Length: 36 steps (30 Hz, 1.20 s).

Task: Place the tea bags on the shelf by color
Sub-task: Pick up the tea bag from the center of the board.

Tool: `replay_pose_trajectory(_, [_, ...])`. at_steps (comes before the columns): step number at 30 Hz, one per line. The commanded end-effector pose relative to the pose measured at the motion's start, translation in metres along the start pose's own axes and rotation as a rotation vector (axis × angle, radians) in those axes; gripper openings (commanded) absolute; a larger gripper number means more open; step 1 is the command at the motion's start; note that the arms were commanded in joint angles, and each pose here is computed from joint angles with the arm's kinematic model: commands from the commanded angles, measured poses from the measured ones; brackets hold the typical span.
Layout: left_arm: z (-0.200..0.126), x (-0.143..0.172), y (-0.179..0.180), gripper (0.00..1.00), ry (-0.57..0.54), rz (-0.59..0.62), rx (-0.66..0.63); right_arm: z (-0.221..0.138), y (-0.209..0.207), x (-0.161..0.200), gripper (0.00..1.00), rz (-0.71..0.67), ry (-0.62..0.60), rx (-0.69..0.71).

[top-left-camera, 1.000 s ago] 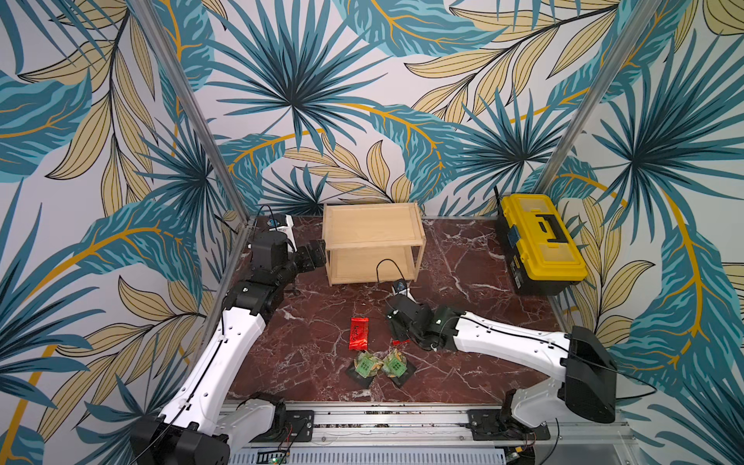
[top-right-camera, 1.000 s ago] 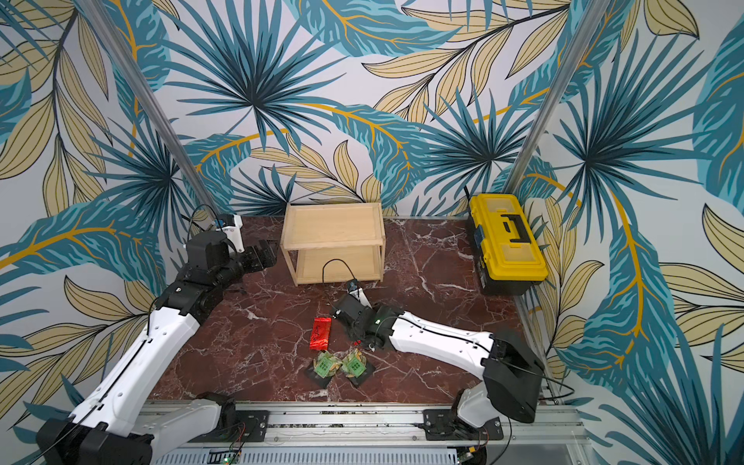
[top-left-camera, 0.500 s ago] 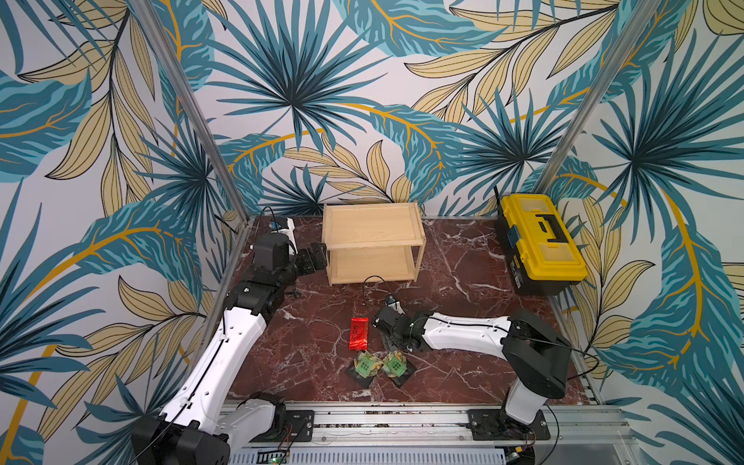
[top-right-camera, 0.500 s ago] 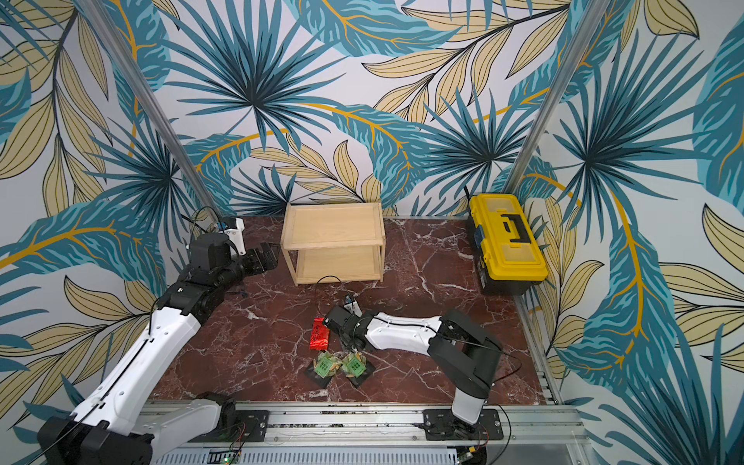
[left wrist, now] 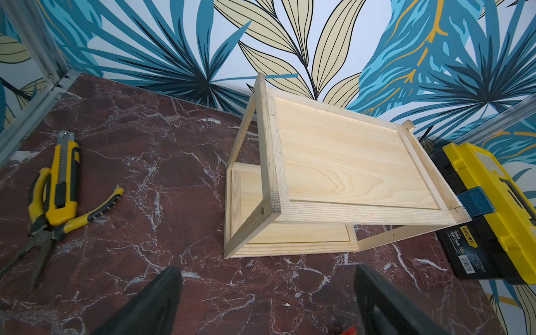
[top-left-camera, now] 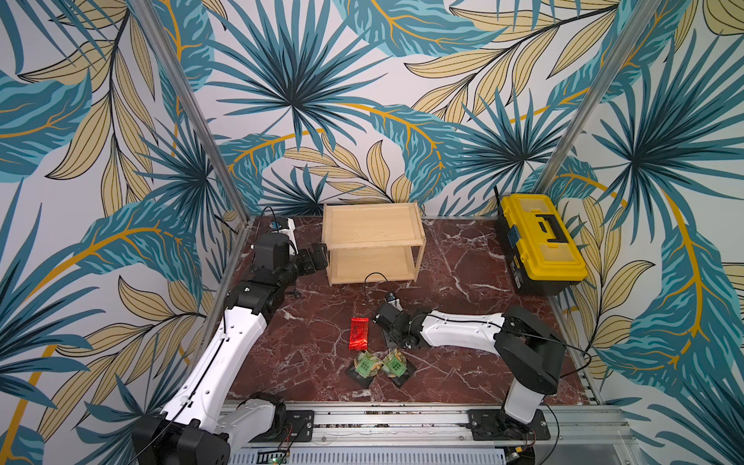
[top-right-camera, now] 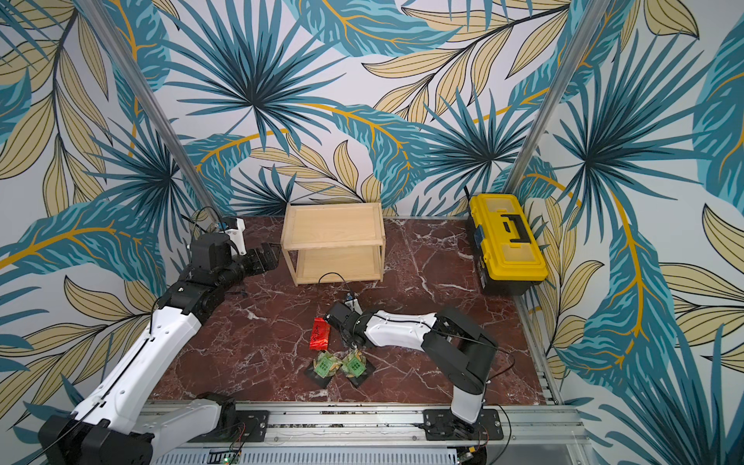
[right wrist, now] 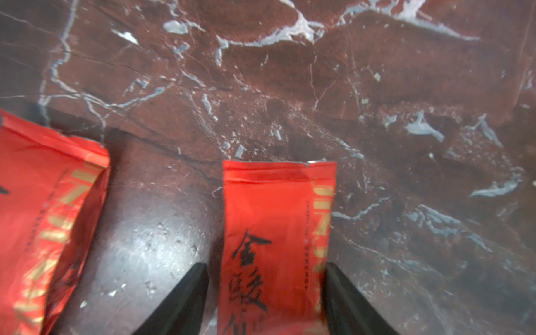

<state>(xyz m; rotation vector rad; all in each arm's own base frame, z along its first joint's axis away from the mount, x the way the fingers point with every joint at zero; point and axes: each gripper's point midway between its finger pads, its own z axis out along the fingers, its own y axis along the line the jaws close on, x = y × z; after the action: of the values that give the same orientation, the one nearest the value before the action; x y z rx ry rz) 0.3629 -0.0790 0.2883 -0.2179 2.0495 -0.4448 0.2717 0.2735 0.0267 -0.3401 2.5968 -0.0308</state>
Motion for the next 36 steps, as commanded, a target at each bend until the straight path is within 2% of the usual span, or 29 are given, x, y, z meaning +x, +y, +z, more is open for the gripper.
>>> replay_pose_trajectory(1, [0.004,0.014,0.002,0.97,0.040,0.009,0.005,0.006,-0.002,0.001,0.62,0.016,0.004,0.010])
replay_pose_trajectory(6, [0.004,0.014,0.002,0.97,0.039,0.012,0.004,0.008,-0.006,0.003,0.61,0.020,0.001,0.025])
replay_pose_trajectory(13, [0.002,0.009,0.001,0.97,0.028,0.020,0.000,0.005,-0.013,0.000,0.50,0.024,-0.021,0.047])
replay_pose_trajectory(21, [0.000,0.006,0.000,0.97,0.025,0.019,0.001,-0.008,-0.018,-0.006,0.48,0.019,-0.038,0.059])
replay_pose_trajectory(29, [-0.013,-0.012,-0.008,0.98,-0.010,0.023,0.008,-0.064,-0.038,-0.037,0.48,0.038,-0.137,0.071])
replay_pose_trajectory(36, [-0.018,-0.023,-0.014,0.98,-0.032,0.023,0.020,-0.138,-0.059,-0.090,0.48,0.030,-0.314,0.090])
